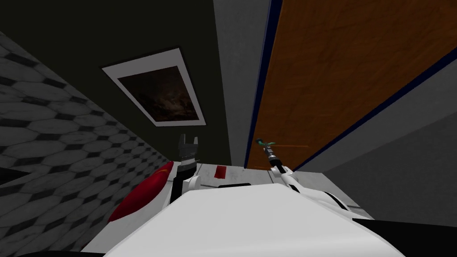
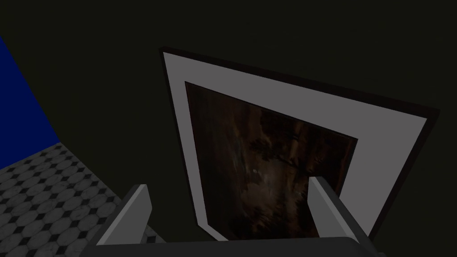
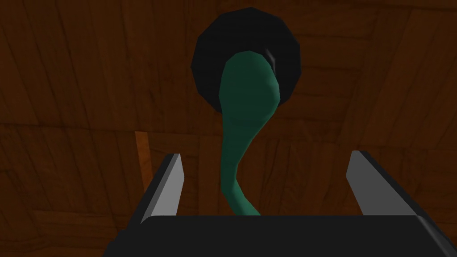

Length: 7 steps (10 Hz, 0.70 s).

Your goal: Pull the door open

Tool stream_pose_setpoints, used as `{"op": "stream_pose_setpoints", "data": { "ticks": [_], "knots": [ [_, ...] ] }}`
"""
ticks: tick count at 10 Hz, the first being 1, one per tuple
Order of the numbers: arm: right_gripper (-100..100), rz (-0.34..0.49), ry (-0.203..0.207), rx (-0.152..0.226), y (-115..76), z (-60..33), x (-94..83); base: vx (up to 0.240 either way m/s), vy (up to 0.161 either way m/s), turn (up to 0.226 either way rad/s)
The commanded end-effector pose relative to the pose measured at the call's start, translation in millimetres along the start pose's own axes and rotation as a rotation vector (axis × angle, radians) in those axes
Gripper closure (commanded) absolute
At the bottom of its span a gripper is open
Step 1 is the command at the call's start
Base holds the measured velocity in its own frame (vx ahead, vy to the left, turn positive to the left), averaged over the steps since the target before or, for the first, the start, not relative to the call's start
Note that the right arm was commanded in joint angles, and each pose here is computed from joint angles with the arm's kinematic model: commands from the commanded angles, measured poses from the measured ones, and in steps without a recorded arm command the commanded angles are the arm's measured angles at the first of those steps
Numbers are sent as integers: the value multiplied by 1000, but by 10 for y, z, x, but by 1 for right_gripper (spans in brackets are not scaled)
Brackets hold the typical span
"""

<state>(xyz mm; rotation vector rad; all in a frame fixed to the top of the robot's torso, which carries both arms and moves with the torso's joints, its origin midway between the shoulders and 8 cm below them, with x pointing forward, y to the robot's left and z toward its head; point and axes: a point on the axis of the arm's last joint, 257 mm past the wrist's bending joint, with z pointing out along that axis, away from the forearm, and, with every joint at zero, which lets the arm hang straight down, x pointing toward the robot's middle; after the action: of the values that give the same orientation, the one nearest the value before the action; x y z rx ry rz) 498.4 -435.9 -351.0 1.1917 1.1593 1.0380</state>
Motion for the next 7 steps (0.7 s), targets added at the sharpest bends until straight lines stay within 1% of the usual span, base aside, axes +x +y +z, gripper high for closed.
{"op": "stream_pose_setpoints", "data": {
  "ticks": [1,2,3,4,5,6,7],
  "knots": [
    [-100,-1,-18,5,-35,-10,-65,59,-46,54],
    [-100,-1,-18,5,-35,-10,-65,19,-16,-53],
    [-100,0,-58,10,-54,-40,-219,33,-20,311],
    [-100,0,-58,10,-54,-40,-219,40,-34,143],
    [-100,1,-97,16,-74,-77,-373,60,-47,205],
    [-100,1,-107,17,-79,-87,-411,54,-55,269],
    [-100,1,-97,15,-76,-85,-377,19,-27,49]
  ]
}}
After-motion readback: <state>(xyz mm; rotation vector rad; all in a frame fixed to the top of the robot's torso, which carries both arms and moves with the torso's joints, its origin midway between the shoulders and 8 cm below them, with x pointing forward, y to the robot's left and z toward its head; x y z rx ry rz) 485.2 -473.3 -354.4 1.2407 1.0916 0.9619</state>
